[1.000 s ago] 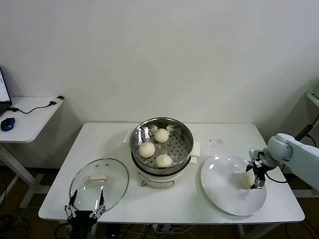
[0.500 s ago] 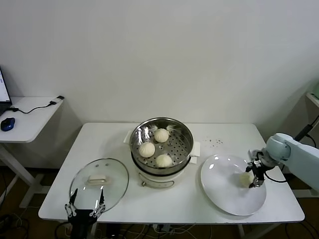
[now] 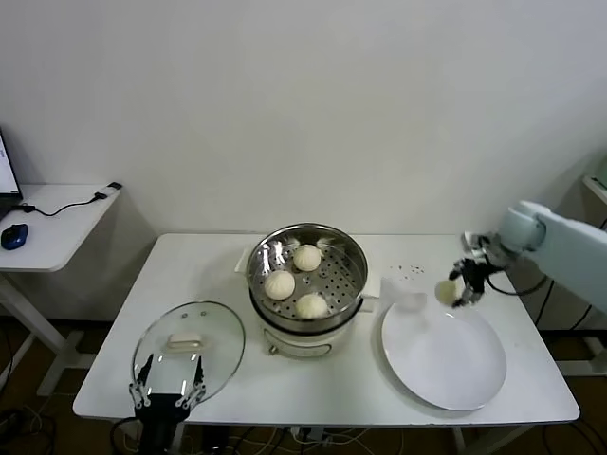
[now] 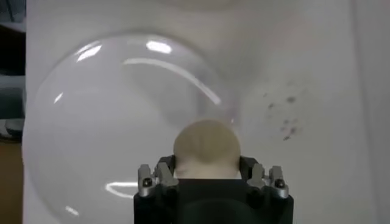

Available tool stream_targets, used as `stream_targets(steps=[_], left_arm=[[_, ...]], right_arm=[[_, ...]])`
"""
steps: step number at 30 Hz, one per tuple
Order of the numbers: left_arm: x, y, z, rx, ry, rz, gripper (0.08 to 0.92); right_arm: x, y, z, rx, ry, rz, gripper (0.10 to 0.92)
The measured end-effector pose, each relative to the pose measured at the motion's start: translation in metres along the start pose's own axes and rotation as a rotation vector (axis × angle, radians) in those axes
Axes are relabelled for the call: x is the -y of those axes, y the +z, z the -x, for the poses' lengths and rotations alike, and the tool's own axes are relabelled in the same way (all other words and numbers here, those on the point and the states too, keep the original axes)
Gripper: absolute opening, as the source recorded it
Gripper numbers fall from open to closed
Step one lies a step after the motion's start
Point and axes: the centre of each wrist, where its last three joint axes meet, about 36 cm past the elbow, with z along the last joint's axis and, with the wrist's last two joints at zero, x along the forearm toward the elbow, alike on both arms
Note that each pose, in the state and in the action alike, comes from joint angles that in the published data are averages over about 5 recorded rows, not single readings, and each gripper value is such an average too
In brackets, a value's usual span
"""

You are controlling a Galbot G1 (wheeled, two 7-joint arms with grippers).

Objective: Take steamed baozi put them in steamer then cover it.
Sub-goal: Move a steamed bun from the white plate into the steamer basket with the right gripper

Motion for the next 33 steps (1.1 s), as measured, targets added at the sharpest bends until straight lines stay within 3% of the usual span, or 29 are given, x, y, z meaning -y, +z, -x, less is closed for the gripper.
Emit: stream_targets(steps=[7, 13, 21, 33], left_arm=[[0.003, -0.003, 0.004, 0.013, 0.015, -0.008, 0.823], [0.006, -0.003, 0.003, 0.019, 0.032, -0.014, 0.823], [0.006, 0.0, -0.002, 0.01, 0.041, -0.021, 0.823], [0.003, 0.005, -0.002, -0.004, 0.046, -0.025, 0.823]], right_arm=[[0.039, -0.094, -0.061, 0.08, 0.033, -0.067, 0.67], [0.045, -0.173, -0.072, 0.102, 0.016, -0.134, 0.67], [0.033, -0.237, -0.044, 0.06, -0.04, -0.198, 0.67], [0.011, -0.259, 0.018, -0.028, -0.123, -0.246, 0.67]])
